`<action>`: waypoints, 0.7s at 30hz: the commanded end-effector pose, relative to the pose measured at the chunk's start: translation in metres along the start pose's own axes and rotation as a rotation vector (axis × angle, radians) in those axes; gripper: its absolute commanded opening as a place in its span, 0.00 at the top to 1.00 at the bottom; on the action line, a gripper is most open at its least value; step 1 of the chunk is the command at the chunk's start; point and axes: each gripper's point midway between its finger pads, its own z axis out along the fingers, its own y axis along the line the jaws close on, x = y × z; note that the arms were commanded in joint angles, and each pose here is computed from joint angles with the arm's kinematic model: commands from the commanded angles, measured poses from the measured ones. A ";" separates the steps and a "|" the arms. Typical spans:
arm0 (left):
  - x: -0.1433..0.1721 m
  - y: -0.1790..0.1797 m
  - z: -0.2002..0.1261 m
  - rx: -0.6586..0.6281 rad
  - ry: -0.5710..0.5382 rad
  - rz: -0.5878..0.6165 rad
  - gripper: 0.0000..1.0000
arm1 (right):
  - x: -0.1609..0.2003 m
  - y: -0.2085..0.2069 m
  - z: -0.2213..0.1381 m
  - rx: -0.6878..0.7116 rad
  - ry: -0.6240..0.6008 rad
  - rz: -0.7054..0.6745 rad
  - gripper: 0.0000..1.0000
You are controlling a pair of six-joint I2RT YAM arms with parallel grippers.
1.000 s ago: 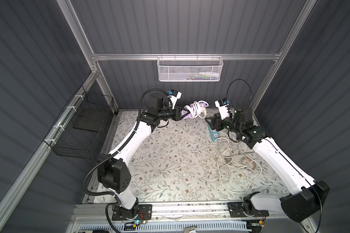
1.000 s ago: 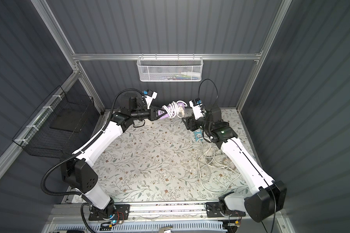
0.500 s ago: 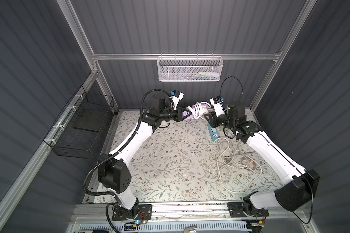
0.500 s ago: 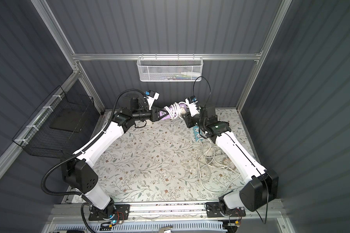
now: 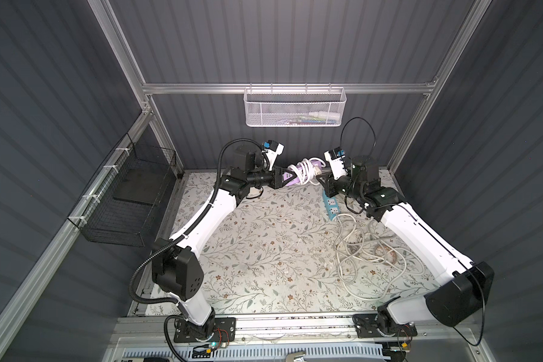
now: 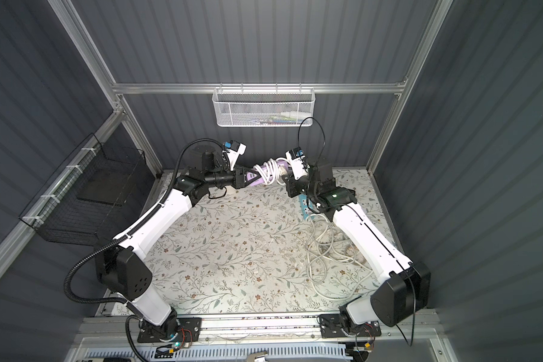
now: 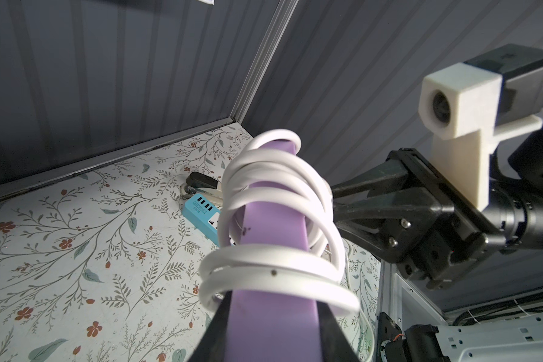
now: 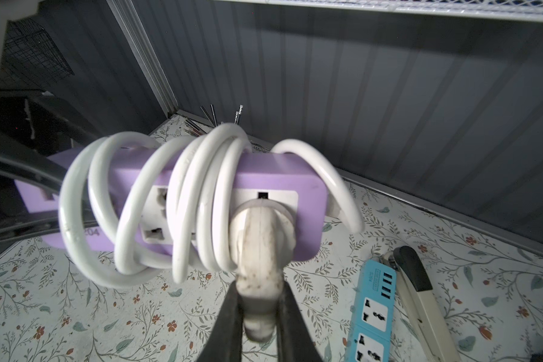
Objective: Unwrap the cord wrapped around the power strip
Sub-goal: Unwrap the power cord from the power strip.
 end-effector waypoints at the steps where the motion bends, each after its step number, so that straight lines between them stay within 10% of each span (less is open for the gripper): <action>1: -0.022 -0.026 -0.009 0.066 -0.071 0.070 1.00 | -0.009 0.011 0.002 -0.012 -0.021 -0.015 1.00; 10: -0.020 -0.019 -0.009 0.033 -0.076 0.069 1.00 | -0.002 0.052 0.016 -0.037 0.009 -0.075 1.00; 21: -0.022 -0.021 -0.012 0.032 -0.081 0.078 1.00 | -0.017 -0.033 -0.019 0.020 -0.068 0.112 1.00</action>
